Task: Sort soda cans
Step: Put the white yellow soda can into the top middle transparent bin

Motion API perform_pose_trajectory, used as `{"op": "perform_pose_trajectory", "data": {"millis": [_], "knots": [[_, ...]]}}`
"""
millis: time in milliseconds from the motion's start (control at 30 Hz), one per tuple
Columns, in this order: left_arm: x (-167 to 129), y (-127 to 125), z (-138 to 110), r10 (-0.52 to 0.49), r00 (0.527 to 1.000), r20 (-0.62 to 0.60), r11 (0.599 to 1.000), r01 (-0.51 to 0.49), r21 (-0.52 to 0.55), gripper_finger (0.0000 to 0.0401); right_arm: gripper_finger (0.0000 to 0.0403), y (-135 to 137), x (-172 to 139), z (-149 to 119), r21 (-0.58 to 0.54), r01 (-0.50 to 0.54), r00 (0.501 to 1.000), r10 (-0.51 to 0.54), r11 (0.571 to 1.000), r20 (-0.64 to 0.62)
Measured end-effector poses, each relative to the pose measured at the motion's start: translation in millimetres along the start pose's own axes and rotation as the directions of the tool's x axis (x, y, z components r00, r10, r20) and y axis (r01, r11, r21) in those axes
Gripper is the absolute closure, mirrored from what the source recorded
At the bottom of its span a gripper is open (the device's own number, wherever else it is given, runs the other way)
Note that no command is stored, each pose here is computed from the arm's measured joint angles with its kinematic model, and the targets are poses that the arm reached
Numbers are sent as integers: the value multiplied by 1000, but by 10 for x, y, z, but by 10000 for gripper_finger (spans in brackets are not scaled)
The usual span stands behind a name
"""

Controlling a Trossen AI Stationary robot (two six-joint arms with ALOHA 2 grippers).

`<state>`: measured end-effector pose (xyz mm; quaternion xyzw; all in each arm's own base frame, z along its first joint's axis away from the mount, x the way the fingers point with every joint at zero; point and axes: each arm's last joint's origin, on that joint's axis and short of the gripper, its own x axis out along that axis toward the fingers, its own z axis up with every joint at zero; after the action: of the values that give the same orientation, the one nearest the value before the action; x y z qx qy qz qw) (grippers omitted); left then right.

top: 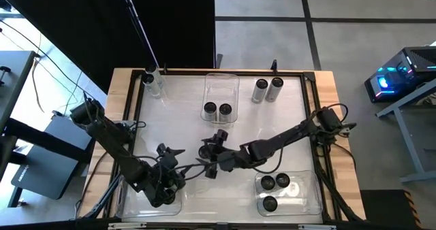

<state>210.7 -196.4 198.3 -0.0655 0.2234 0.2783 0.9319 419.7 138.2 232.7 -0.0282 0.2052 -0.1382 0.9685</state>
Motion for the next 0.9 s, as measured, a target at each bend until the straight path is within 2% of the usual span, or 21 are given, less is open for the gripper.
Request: {"op": "perform_pose_trajectory", "data": {"millis": [300,567,700,900], "knots": [[-3,-49,27,-36,999,9,999,36,24,80,61,-149,128,-69,56,-63,993,68,996,-92],[-105,-29,212,-103,994,31,994,102,41,80,64,-115,113,-95,9,-85,990,85,996,-110],[-192,50,360,-124,991,57,992,122,45,80,80,-117,110,-111,18,-78,989,79,997,-124],[-305,181,558,-152,985,86,988,151,27,80,125,-121,108,-133,34,-78,986,82,996,-147]]}}
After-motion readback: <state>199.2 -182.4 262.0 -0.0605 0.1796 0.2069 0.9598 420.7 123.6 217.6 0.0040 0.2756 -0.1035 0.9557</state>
